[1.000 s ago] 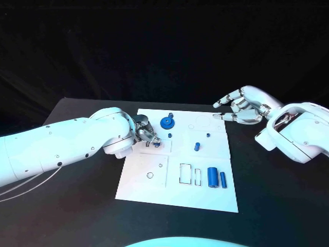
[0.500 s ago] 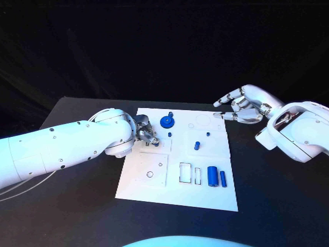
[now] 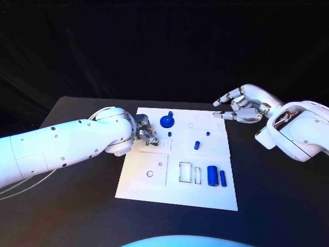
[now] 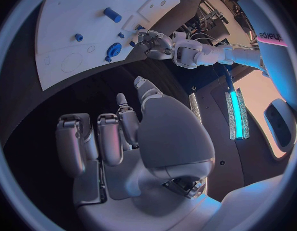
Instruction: Assemble the parts on the task board
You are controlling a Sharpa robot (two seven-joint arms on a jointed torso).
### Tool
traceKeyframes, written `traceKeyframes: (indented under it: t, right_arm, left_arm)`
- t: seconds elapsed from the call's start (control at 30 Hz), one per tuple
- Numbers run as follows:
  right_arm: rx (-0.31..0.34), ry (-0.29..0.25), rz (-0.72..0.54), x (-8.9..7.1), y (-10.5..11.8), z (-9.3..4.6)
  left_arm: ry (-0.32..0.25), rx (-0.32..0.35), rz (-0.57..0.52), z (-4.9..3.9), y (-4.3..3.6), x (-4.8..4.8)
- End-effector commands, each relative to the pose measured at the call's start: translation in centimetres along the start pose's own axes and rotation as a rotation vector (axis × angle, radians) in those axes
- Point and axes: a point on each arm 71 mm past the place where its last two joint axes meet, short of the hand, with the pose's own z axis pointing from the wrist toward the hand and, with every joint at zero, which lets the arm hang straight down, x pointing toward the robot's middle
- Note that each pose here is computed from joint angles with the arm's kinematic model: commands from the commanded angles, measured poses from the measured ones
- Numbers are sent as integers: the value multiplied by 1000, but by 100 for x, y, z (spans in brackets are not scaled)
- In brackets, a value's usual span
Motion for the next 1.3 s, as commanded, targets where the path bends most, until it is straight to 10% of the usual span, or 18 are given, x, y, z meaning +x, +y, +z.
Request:
traceKeyframes:
  t: [0.03, 1.3]
  right_arm:
    - [-12, 3, -11, 8, 12, 1]
    - [-11, 11, -12, 15, 10, -1]
  left_arm:
    - [12, 3, 20, 10, -12, 20]
    - [39, 12, 87, 6, -73, 54]
